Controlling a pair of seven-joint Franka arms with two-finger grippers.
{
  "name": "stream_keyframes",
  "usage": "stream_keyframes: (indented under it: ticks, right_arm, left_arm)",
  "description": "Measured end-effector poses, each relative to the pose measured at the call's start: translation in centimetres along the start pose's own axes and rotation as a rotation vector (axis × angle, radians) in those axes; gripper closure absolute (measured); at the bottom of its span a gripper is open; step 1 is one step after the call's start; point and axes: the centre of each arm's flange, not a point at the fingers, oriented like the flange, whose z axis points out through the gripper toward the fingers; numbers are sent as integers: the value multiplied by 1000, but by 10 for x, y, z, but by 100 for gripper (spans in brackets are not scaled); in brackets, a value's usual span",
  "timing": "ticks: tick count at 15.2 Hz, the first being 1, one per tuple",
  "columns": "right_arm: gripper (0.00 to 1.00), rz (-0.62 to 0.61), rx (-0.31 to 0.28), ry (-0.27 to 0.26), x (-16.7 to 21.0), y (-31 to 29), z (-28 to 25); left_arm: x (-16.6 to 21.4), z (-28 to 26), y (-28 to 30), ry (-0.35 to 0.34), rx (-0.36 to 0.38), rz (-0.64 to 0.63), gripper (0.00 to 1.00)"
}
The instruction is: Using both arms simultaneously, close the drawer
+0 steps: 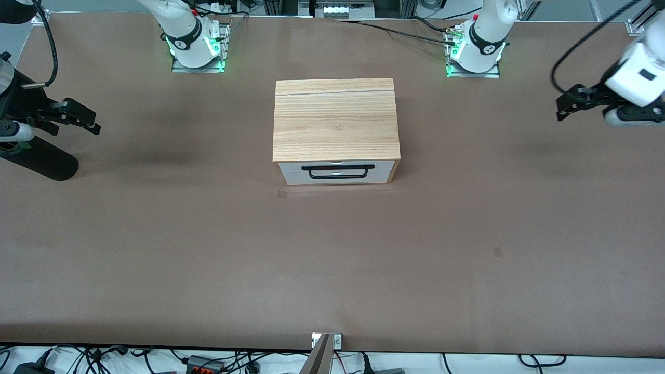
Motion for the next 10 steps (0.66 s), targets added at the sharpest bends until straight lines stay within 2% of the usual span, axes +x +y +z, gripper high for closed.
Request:
stream_keyframes:
  ticks: [10]
  right_arm:
    - [0, 21, 0, 1, 0, 11, -1]
  left_arm:
    - [2, 1, -3, 6, 4, -39, 0]
